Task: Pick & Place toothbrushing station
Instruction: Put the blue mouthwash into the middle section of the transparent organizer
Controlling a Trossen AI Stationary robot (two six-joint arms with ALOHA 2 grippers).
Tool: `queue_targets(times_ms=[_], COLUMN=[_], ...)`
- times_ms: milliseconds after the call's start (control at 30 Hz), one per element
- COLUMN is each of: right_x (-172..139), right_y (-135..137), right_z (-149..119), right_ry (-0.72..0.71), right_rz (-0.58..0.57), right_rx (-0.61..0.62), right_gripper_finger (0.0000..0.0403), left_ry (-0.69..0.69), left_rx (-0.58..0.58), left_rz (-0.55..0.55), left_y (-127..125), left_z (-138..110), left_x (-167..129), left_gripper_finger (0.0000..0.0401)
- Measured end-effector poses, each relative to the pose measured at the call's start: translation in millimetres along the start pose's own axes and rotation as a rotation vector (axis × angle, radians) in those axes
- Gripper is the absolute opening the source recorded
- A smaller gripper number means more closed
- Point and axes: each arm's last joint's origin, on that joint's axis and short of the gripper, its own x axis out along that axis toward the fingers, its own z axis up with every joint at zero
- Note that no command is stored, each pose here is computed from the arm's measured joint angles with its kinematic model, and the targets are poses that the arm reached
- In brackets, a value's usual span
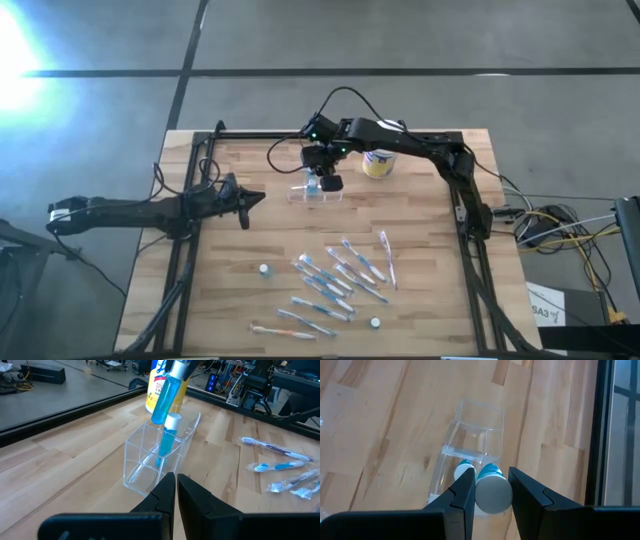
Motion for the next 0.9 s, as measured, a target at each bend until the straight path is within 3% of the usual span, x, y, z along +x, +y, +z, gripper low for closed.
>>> queue_targets(times_ms=[900], right_x=[22.5], right_y=[4.3], right_z=[-12.8], right_ry=[-0.011], right_rz=[0.043], right_rx=[0.034], right_gripper_finger=[0.0089], left_ry=[0.000], left_rx=[0.000], left_rz=[0.000], left_y=[0.0], left_z=[0.0], left_x=[0.0], left_gripper_finger=[0.0023])
